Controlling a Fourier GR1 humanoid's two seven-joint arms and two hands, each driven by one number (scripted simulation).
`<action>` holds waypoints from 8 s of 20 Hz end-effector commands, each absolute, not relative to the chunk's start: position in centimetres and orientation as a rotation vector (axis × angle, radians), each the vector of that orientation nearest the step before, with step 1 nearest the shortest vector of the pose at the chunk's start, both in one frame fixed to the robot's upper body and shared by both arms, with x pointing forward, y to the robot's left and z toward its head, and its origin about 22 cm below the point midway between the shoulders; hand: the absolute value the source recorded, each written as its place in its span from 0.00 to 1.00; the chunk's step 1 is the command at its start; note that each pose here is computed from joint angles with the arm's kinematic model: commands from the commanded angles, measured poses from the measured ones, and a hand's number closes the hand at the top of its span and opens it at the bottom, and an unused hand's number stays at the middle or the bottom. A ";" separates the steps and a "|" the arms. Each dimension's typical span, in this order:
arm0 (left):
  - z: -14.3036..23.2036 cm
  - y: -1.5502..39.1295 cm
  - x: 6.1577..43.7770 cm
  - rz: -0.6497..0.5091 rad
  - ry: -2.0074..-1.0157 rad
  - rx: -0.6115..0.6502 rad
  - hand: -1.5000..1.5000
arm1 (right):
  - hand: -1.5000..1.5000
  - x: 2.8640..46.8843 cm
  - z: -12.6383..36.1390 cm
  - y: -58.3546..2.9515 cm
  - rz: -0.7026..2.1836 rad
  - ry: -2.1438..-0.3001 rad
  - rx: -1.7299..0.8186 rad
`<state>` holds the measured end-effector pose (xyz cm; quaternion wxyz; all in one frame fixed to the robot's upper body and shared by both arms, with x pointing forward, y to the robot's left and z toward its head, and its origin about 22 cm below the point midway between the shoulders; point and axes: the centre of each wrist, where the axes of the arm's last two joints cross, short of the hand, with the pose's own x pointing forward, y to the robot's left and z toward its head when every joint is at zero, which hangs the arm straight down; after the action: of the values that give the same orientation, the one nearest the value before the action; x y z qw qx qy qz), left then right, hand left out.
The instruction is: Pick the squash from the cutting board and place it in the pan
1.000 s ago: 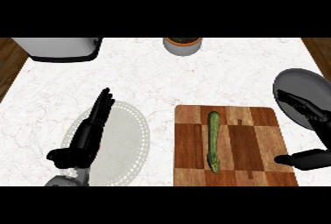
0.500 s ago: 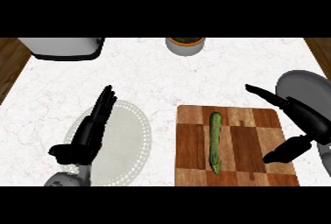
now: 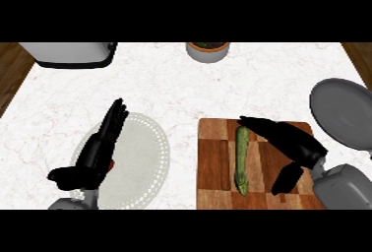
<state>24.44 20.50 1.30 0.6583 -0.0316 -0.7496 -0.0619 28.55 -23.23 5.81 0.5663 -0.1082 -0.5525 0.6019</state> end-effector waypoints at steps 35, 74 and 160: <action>1.1 20.8 23.1 -0.133 -1.699 -0.073 0.50 | 1.00 30.9 -4.5 -19.3 1.596 -1.175 -0.277; 1.2 20.8 24.5 -0.127 -1.696 -0.078 0.50 | 1.00 31.0 7.9 -25.8 0.163 -1.366 -1.205; 0.6 20.5 25.8 -0.131 -1.694 -0.072 0.50 | 0.00 17.6 -1.2 -56.1 -0.062 -1.565 -0.699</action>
<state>25.30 20.11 1.03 0.6584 -0.0280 -0.7500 -0.0575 18.33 -54.88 -2.37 0.6490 -0.2986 -0.6989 -0.0347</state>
